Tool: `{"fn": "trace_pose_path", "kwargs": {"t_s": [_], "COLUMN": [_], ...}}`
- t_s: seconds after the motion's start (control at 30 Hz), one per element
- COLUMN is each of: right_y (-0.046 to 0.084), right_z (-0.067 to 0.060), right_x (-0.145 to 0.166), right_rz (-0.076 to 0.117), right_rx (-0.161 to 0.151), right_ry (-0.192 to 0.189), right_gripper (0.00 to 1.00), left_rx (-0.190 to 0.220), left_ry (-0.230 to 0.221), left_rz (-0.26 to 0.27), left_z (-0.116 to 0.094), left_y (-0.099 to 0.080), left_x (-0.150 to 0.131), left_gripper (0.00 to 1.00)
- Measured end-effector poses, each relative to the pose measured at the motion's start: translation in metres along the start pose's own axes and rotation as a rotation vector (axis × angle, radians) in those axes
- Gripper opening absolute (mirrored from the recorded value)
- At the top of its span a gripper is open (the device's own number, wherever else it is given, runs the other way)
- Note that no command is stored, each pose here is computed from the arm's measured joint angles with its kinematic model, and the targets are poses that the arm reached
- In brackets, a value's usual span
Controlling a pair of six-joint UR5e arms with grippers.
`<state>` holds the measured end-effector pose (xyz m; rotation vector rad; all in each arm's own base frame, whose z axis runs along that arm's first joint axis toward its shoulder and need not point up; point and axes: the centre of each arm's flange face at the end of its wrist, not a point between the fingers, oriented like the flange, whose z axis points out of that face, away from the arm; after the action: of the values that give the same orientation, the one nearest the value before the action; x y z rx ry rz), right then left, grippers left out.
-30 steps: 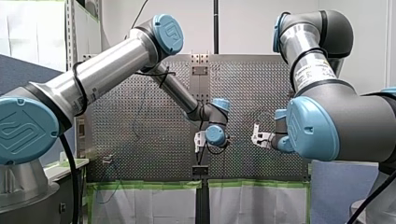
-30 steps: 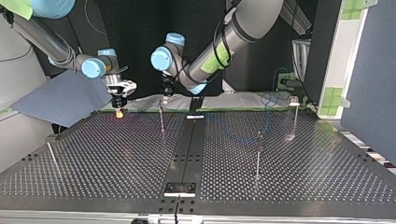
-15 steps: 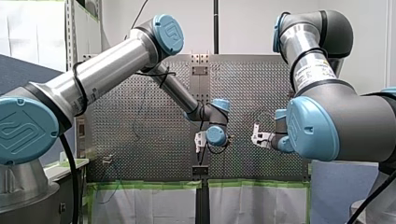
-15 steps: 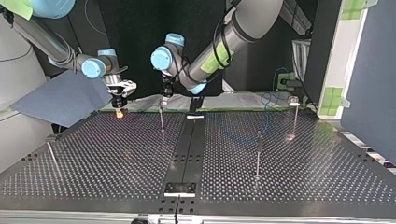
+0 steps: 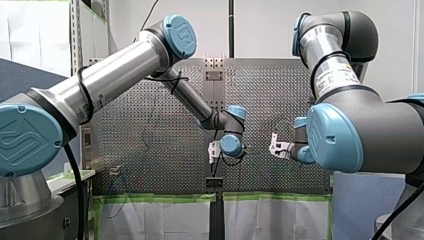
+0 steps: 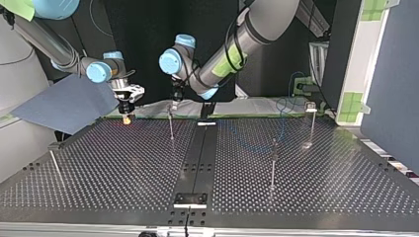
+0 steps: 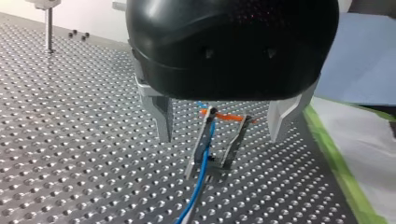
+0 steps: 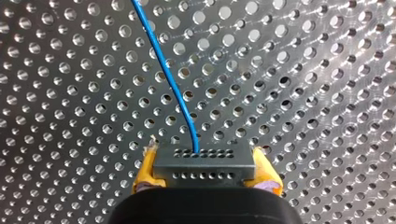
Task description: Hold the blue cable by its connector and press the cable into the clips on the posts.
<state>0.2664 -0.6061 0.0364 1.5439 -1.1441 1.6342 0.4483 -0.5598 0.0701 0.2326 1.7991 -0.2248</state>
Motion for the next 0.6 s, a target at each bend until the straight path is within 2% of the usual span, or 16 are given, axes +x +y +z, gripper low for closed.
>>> {"fn": "trace_pose_path", "kwargs": {"t_s": [0.23, 0.6], "right_y": [0.001, 0.003], "right_z": [0.000, 0.000], "right_x": [0.000, 0.001], "right_rz": [-0.002, -0.005], "right_rx": [-0.002, -0.004], "right_ry": [-0.001, 0.002], "right_gripper": [0.00, 0.00], "left_rx": [0.008, 0.032], "left_ry": [0.031, 0.024], "left_rz": [0.040, 0.045], "left_z": [-0.010, -0.024], "left_y": [-0.007, -0.023], "left_x": [0.002, -0.007], "left_gripper": [1.00, 1.00]}}
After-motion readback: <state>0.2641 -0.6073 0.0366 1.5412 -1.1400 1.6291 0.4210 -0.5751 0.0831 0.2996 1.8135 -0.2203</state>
